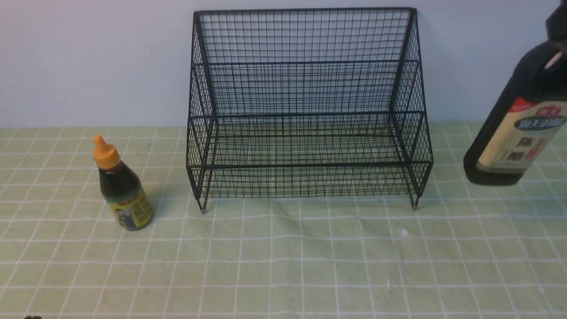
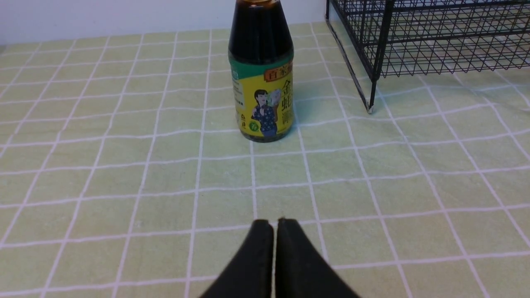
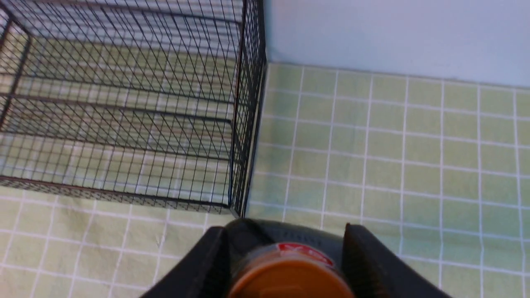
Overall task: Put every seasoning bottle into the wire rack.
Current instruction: Use the right arm to put the condiment bottle back on the shelf
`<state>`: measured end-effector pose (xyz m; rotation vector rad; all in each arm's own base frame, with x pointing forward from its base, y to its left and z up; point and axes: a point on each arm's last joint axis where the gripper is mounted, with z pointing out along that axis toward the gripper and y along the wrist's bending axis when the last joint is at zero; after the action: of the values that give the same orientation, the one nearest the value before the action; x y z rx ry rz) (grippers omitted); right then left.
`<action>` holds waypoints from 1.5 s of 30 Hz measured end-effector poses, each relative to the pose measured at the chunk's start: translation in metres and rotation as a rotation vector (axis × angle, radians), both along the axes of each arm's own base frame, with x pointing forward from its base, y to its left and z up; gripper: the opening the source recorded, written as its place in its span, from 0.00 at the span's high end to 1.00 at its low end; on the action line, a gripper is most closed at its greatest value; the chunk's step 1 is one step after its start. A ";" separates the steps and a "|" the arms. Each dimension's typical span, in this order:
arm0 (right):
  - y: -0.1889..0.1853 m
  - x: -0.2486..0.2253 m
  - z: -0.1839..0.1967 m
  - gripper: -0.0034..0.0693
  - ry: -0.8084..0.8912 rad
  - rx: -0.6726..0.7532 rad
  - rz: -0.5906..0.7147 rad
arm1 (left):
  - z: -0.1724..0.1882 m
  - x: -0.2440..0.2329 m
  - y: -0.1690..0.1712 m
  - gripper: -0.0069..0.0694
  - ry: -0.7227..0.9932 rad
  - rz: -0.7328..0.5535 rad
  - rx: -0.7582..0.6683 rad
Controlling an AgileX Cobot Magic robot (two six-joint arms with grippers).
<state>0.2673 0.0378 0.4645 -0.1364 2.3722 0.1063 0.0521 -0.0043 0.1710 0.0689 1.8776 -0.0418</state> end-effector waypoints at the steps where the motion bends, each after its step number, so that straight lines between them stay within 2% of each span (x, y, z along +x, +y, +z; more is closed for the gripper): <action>1: 0.000 -0.003 0.004 0.50 -0.012 0.004 0.002 | 0.000 0.000 0.000 0.92 0.000 0.000 0.000; 13: 0.005 -0.023 0.045 0.50 -0.138 0.055 0.060 | 0.000 0.000 0.000 0.92 0.000 0.000 0.000; 19: 0.012 -0.021 0.049 0.50 -0.178 0.106 0.118 | 0.000 0.000 0.000 0.92 0.000 0.000 0.000; 27: 0.032 0.026 0.037 0.50 -0.261 0.234 0.217 | 0.000 0.000 0.000 0.92 0.000 0.000 0.000; 37: 0.038 0.091 0.018 0.51 -0.464 0.272 0.144 | 0.000 0.000 0.000 0.92 0.000 0.000 0.000; 45: 0.052 0.130 -0.013 0.51 -0.477 0.314 0.117 | 0.000 0.000 0.000 0.92 0.000 0.000 0.000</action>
<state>0.3977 0.0898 0.4516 -0.1323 1.8453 0.4493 0.0521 -0.0043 0.1710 0.0689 1.8776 -0.0418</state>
